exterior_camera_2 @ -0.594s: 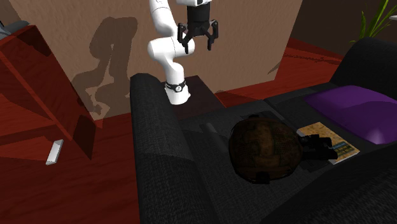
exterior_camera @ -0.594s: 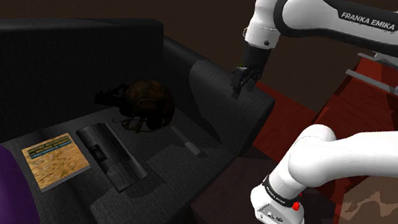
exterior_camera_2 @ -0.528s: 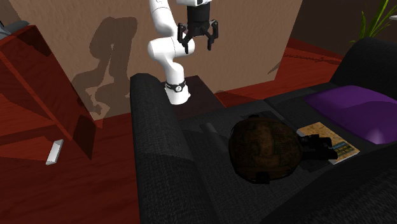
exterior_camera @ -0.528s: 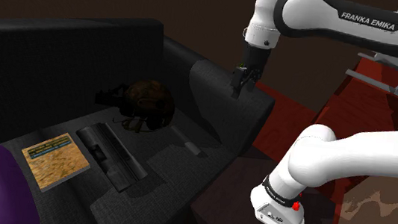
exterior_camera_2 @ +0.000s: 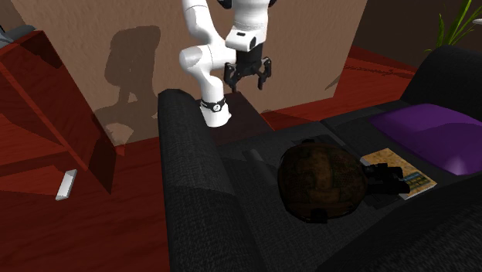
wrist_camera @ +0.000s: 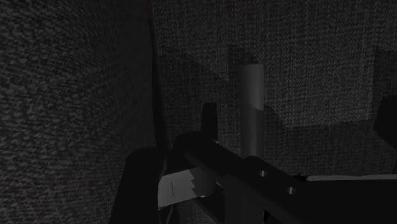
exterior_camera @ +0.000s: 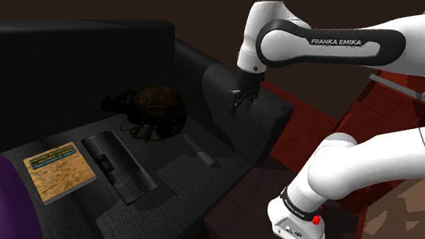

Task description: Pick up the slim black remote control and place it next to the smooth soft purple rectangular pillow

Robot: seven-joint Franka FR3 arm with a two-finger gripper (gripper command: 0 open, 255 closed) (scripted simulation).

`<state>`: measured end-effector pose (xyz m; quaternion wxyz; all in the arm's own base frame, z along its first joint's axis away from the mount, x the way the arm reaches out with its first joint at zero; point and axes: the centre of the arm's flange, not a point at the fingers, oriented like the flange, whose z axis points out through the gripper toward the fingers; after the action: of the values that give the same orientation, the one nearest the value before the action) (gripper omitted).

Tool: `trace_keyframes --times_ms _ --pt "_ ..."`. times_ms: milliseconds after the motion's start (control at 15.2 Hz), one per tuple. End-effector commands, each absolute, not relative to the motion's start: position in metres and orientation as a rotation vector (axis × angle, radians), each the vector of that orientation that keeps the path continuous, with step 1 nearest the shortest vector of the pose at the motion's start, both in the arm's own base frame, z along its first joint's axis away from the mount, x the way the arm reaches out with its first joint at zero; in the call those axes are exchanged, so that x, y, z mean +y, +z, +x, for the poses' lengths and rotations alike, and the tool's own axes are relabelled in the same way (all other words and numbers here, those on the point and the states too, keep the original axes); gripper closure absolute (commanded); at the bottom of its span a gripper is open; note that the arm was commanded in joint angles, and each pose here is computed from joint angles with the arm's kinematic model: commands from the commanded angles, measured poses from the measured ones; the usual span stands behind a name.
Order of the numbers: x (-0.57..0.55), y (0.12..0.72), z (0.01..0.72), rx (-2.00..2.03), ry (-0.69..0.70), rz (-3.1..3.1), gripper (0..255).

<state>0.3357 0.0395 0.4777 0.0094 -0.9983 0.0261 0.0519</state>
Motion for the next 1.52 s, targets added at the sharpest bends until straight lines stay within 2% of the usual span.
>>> trace_keyframes --times_ms 0,1122,1452 --pt "0.042 0.455 0.347 0.08 0.166 -3.118 0" --pt "0.058 0.253 0.452 0.062 0.243 -3.119 0" --pt "0.059 0.224 0.452 0.062 0.245 -3.119 0"
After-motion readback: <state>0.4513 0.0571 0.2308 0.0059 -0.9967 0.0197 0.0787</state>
